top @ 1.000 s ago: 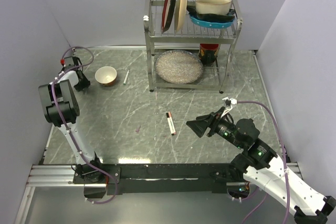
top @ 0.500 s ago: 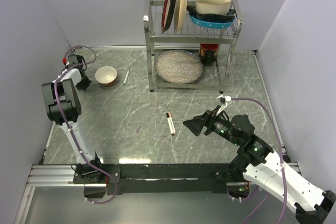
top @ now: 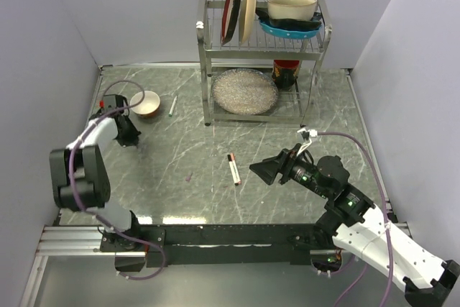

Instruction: Insert the pens into the pen caps

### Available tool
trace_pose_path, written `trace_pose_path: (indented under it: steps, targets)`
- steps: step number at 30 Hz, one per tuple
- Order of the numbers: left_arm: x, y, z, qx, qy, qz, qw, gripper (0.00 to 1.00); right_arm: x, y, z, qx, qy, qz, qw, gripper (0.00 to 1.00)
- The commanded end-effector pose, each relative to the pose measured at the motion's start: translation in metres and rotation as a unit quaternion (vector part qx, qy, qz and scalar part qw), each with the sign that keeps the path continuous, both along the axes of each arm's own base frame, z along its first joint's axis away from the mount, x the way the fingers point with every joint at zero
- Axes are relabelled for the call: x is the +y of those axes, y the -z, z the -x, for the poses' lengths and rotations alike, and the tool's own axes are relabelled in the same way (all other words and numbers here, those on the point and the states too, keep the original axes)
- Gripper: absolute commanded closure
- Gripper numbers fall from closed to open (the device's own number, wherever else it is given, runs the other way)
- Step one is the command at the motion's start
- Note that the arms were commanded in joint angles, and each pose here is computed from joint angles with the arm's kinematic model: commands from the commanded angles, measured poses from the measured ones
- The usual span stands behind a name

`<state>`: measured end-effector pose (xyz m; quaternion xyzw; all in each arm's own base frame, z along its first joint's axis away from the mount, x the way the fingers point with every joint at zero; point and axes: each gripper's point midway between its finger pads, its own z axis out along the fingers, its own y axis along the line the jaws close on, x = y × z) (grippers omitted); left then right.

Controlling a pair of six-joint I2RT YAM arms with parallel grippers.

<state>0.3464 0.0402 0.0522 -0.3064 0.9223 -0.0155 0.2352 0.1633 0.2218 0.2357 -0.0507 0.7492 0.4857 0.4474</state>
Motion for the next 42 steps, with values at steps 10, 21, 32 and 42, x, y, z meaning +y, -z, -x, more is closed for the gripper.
trace_pose_path:
  steps: [10, 21, 32, 42]
  targets:
    - [-0.218, -0.118, 0.071, -0.247, 0.292, 0.297, 0.875, 0.99, 0.03, -0.029, -0.025, 0.031, 0.002, -0.053, 0.998, 0.12]
    - [-0.293, -0.156, 0.142, -0.287, 0.431, 0.381, 0.766, 0.99, 0.078, -0.026, -0.055, 0.078, -0.035, -0.062, 0.994, 0.23]
    - [-0.3, -0.171, 0.162, -0.308, 0.472, 0.382, 0.732, 0.99, 0.111, -0.008, -0.069, 0.116, -0.045, -0.058, 0.991, 0.39]
    - [-0.3, -0.167, 0.164, -0.313, 0.467, 0.394, 0.727, 0.99, 0.13, -0.007, -0.053, 0.117, -0.09, -0.067, 0.987, 0.54]
